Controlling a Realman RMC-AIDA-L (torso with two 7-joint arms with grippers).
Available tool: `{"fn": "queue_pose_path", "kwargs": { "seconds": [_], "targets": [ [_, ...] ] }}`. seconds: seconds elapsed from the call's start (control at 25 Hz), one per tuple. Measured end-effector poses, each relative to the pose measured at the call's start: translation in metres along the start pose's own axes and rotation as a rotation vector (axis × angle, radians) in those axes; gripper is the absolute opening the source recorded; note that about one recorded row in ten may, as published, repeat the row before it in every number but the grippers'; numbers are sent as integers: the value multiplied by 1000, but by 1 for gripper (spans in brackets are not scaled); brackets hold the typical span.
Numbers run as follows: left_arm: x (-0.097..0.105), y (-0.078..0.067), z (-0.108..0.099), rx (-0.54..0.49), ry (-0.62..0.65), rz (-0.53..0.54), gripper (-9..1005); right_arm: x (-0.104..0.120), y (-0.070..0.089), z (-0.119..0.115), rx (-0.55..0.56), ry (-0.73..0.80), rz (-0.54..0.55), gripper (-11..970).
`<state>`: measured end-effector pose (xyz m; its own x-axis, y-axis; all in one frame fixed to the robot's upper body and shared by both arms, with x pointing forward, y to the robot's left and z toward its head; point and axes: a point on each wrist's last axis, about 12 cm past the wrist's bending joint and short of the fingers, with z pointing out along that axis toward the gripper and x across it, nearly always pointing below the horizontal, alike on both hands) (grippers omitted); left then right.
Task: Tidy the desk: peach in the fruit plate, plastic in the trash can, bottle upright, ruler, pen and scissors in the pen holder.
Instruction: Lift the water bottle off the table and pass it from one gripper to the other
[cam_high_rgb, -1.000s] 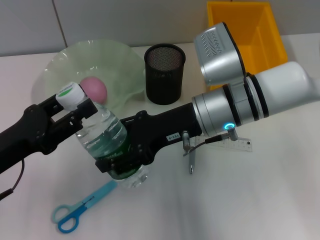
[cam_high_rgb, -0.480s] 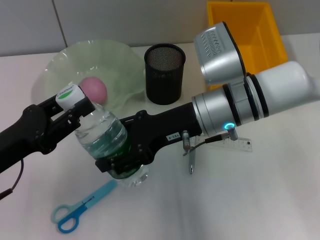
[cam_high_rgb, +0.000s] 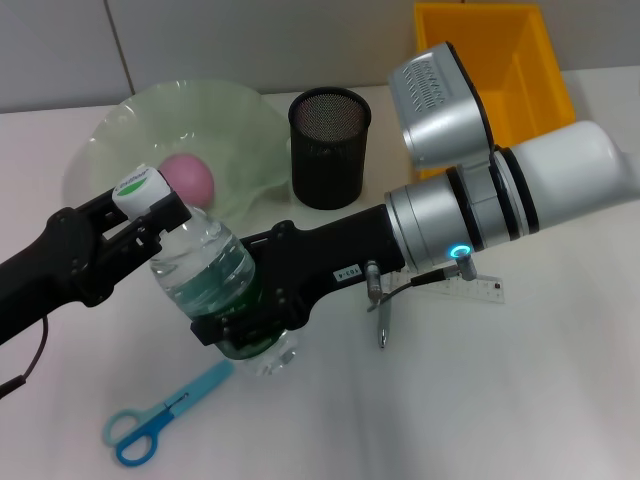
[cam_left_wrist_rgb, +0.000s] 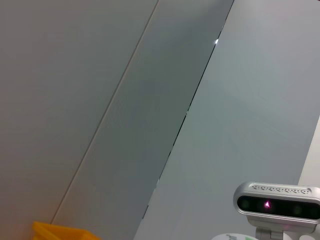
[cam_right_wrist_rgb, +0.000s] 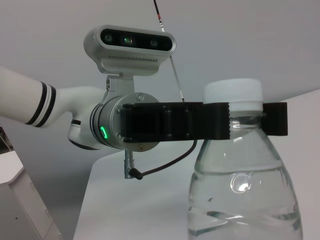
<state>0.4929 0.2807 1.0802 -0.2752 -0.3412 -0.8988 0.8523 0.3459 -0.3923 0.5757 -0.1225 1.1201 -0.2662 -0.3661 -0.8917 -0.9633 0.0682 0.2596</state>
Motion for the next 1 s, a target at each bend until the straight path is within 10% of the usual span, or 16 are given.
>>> {"fn": "queue_pose_path", "kwargs": {
  "seconds": [1.0],
  "targets": [
    [-2, 1, 0, -1, -6, 1, 450, -1, -1, -2, 12, -9, -29, 832]
  ]
}}
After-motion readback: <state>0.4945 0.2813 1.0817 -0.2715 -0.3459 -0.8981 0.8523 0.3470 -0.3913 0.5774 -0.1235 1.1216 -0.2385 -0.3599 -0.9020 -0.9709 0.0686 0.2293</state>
